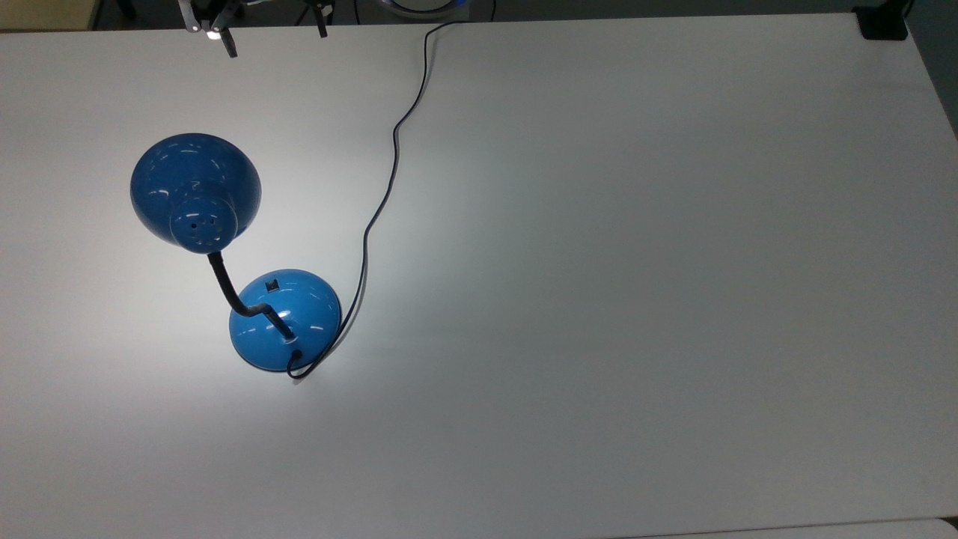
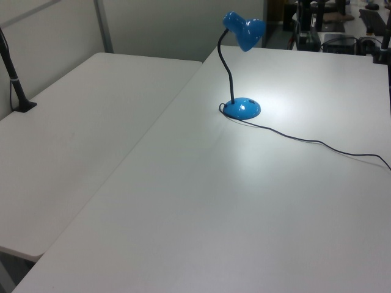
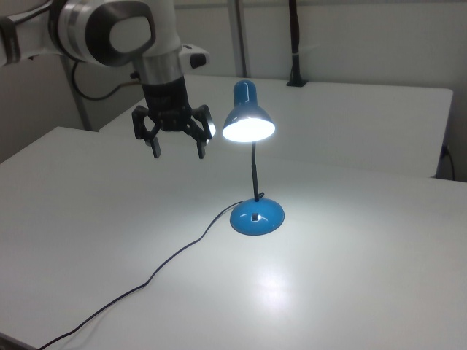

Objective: Turn off the lamp
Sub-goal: 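Move the gripper down past the lamp shade toward the round blue base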

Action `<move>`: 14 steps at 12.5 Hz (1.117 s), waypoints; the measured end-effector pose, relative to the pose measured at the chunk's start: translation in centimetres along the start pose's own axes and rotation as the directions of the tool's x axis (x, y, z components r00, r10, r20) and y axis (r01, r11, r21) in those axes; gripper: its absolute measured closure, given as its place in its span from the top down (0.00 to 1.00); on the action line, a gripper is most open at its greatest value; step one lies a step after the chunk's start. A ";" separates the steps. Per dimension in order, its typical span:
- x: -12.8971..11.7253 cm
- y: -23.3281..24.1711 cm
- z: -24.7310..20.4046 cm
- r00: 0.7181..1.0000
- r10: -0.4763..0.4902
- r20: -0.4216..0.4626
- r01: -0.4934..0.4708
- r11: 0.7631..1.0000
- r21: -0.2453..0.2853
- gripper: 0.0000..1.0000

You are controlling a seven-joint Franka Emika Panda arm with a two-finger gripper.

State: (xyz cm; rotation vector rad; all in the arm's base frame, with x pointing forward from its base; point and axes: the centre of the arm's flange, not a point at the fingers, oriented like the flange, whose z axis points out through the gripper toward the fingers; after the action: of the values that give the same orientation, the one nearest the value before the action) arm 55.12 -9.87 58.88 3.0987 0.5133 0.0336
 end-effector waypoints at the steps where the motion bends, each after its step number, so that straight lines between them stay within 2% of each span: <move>1: -0.2 0.7 1.0 1.000 -0.029 0.013 0.029 1.000 0.001 1.00; 3: 0.1 1.8 2.6 0.999 -0.032 0.003 0.032 0.999 -0.009 0.98; 4: 0.3 2.7 4.4 1.000 -0.023 0.004 0.023 1.000 -0.011 0.91; 5: 0.4 3.2 5.5 1.000 -0.016 0.008 0.016 1.000 -0.011 0.80; 6: 0.5 4.0 7.0 1.000 -0.003 0.004 0.003 1.000 -0.011 0.64; 9: 0.9 6.0 10.1 0.994 0.076 -0.080 -0.072 0.996 0.052 0.15; 10: 1.0 6.8 11.3 0.989 0.103 -0.109 -0.097 0.994 0.059 0.02; 14: 2.6 8.9 17.9 0.956 0.182 -0.228 -0.177 0.983 0.045 0.01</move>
State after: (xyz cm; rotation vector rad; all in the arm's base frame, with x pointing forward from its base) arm 60.82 -17.40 41.07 3.1715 0.2316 0.3960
